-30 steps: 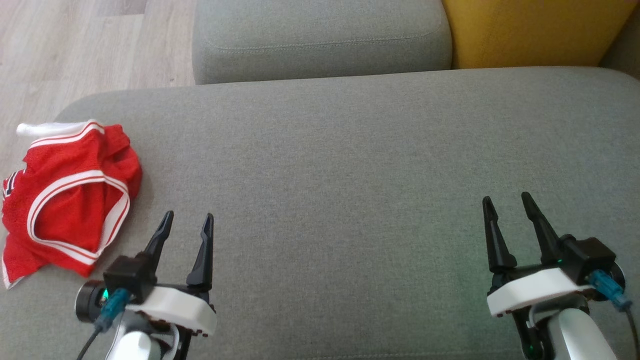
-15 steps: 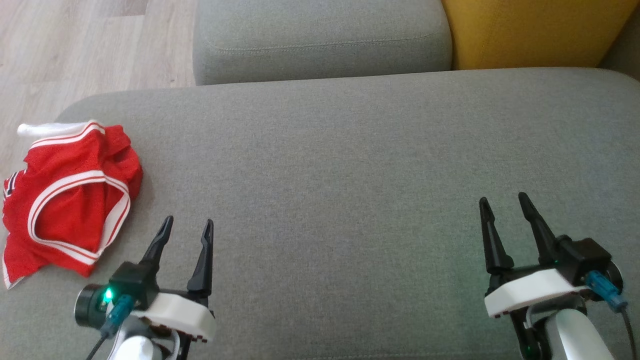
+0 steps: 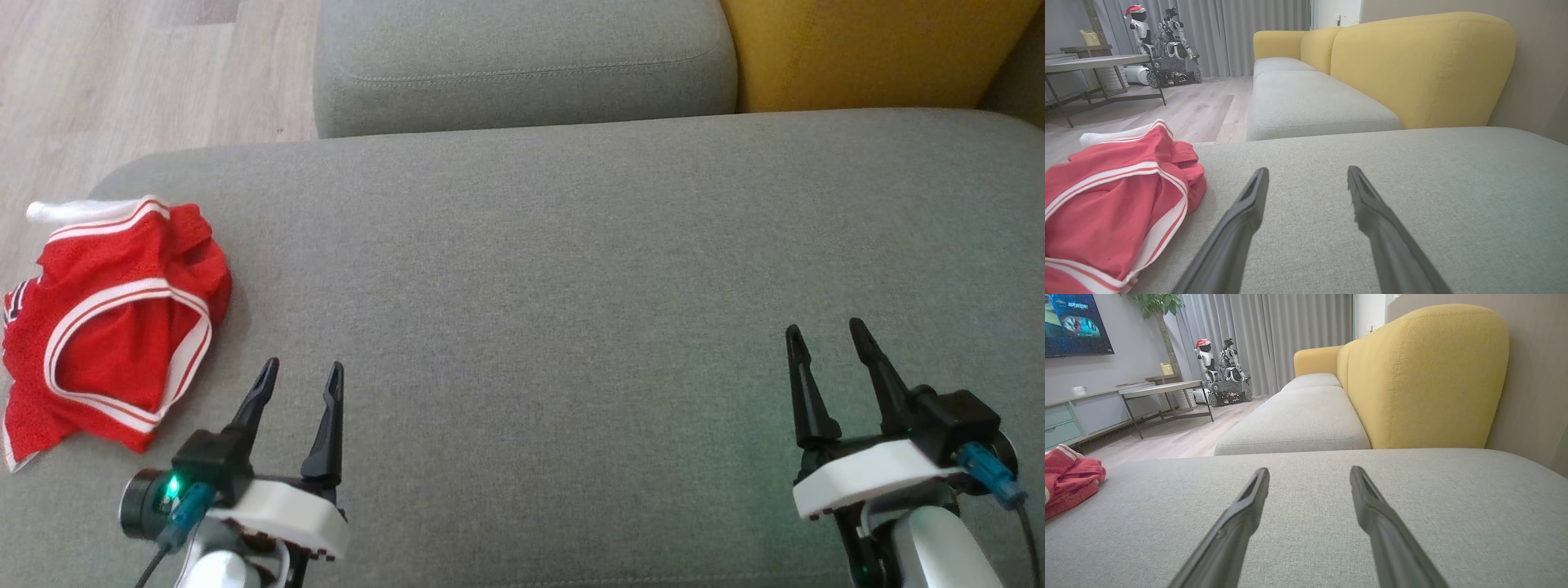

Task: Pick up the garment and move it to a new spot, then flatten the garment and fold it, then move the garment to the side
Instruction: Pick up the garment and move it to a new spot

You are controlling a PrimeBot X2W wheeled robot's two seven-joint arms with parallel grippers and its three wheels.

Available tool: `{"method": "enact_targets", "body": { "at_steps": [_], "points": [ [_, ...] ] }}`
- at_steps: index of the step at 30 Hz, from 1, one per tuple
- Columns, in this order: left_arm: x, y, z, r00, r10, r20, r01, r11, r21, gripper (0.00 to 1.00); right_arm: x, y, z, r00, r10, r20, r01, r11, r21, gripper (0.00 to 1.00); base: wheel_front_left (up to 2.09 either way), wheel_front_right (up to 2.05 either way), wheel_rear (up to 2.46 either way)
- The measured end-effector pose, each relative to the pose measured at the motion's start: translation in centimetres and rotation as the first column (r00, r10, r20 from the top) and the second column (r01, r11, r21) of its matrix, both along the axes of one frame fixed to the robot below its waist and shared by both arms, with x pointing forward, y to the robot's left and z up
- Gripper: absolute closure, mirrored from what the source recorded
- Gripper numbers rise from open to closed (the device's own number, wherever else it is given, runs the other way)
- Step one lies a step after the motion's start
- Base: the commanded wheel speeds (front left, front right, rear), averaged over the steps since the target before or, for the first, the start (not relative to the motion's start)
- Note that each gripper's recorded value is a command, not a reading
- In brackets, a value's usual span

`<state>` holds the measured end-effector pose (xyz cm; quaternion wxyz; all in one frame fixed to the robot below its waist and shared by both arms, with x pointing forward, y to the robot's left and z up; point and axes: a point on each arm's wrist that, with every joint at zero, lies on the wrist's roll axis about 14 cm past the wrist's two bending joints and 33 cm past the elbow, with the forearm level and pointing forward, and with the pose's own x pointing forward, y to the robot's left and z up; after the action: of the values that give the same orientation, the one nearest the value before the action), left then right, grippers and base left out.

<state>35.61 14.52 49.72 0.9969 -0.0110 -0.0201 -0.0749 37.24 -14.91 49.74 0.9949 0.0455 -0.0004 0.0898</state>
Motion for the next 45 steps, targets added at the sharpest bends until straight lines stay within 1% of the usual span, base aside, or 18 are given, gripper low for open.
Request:
{"method": "enact_targets", "body": {
  "at_steps": [13, 18, 24, 25, 26, 27, 30, 31, 34, 37, 41, 45],
  "points": [
    [-0.2, 0.4, -0.4, 1.0, 0.015, -0.011, -0.015, 1.0, -0.004, 0.0, 0.2, 0.1, -0.1, 1.0, 0.004, -0.004, -0.004, 1.0, -0.003, 0.0, 0.0, 0.0, 0.0],
    [-0.7, 2.2, -0.4, 0.997, 0.07, -0.011, -0.07, 0.998, -0.008, 0.0, 0.9, 1.7, 0.6, 0.999, 0.052, 0.01, -0.052, 0.999, -0.013, 0.0, 0.0, 0.0, 0.0],
    [-1.9, 5.6, 0.2, 0.985, 0.175, 0.006, -0.175, 0.985, 0.0, 0.0, 2.0, 5.4, 1.6, 0.988, 0.152, 0.031, -0.151, 0.988, -0.025, 0.0, 0.0, 0.0, 0.0],
    [-2.1, 6.2, 0.3, 0.981, 0.193, 0.012, -0.193, 0.981, 0.002, 0.0, 2.1, 6.1, 1.8, 0.985, 0.172, 0.035, -0.171, 0.985, -0.023, 0.0, 0.0, 0.0, 0.0],
    [-2.8, 7.6, 0.5, 0.971, 0.24, 0.015, -0.24, 0.971, 0.001, 0.0, 2.4, 7.7, 1.9, 0.976, 0.212, 0.038, -0.211, 0.977, -0.025, 0.0, 0.0, 0.0, 0.0],
    [-2.8, 7.6, 0.5, 0.971, 0.24, 0.015, -0.24, 0.971, 0.001, 0.0, 2.4, 7.7, 1.9, 0.976, 0.212, 0.038, -0.211, 0.977, -0.025, 0.0, 0.0, 0.0, 0.0],
    [-4.2, 10.1, 0.5, 0.948, 0.317, 0.019, -0.317, 0.948, 0.015, 0.0, 2.7, 9.9, 2.1, 0.962, 0.271, 0.037, -0.27, 0.962, -0.026, 0.0, 0.0, 0.0, 0.0],
    [-5.2, 11.5, 0.6, 0.933, 0.359, 0.022, -0.359, 0.933, 0.021, 0.0, 2.8, 11.3, 2.3, 0.95, 0.309, 0.041, -0.308, 0.951, -0.025, 0.0, 0.0, 0.0, 0.0],
    [-6.8, 13.6, 0.8, 0.906, 0.421, 0.029, -0.422, 0.906, 0.028, 0.0, 2.8, 13.2, 2.2, 0.933, 0.358, 0.035, -0.357, 0.934, -0.025, 0.0, 0.0, 0.0, 0.0],
    [-8.0, 14.9, 1.0, 0.883, 0.468, 0.034, -0.469, 0.883, 0.031, 0.0, 2.5, 14.8, 1.7, 0.917, 0.398, 0.021, -0.397, 0.917, -0.021, 0.0, 0.0, 0.0, 0.0],
    [-9.2, 16.2, 1.1, 0.859, 0.511, 0.039, -0.512, 0.859, 0.03, 0.0, 2.4, 16.1, 1.7, 0.903, 0.429, 0.02, -0.429, 0.903, -0.017, 0.0, 0.0, 0.0, 0.0],
    [-9.3, 16.5, 1.2, 0.854, 0.519, 0.041, -0.521, 0.853, 0.03, 0.0, 2.4, 16.4, 1.5, 0.9, 0.436, 0.011, -0.436, 0.9, -0.012, 0.0, 0.0, 0.0, 0.0]
  ]
}}
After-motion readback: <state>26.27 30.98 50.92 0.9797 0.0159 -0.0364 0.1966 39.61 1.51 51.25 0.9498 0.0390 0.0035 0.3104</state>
